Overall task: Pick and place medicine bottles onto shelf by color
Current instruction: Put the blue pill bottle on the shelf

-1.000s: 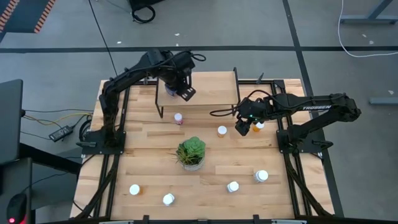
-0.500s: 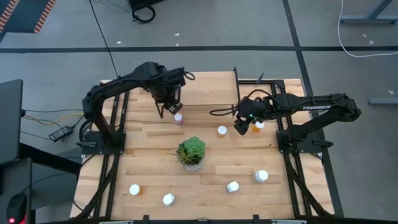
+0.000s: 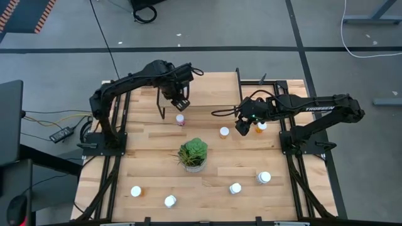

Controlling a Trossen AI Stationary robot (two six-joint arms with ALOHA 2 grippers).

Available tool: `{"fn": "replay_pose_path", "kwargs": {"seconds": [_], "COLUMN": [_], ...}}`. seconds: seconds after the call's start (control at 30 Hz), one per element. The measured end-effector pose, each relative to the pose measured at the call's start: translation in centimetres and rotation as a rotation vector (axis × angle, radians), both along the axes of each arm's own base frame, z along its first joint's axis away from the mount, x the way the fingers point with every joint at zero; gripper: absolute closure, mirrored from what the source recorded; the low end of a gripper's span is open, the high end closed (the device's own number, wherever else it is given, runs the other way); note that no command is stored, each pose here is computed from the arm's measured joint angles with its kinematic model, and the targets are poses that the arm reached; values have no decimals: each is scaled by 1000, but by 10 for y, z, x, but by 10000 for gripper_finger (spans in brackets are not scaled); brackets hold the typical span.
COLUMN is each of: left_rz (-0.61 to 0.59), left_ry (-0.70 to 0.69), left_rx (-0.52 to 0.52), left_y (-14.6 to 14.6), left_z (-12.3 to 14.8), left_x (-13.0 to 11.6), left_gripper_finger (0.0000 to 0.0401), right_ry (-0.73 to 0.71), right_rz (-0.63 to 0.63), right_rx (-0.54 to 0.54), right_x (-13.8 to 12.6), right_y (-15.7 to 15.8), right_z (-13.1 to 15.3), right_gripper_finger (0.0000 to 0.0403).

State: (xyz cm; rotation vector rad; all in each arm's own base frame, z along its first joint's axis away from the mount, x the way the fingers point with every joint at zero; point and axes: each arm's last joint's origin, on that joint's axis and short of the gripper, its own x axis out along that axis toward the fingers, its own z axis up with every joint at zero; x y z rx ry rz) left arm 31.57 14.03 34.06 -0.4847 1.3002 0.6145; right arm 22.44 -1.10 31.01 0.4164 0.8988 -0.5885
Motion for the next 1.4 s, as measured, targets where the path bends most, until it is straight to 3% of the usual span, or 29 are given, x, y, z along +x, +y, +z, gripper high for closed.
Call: {"fn": "replay_pose_path", "kwargs": {"seconds": [0.27,0.7,1.13,1.27,1.4], "left_rz": [45,93,139,163,91], "left_ry": [43,-16,-25,-29,-89], "left_rx": [-2,33,143,108,0], "left_y": [25,45,58,57,39], "left_z": [-12,-13,-11,-10,-7], "left_x": [-3,-5,-6,-8,-1], "left_gripper_finger": [277,278,291,292,290], "right_ry": [-10,-10,-10,-10,-10], "right_rz": [-21,-21,-21,-21,-21], "right_rx": [27,31,31,31,31], "right_x": [0,0,0,0,0], "right_y": [1,1,1,1,1], "right_z": [0,0,0,0,0], "right_gripper_finger": [93,93,93,93,93]}}
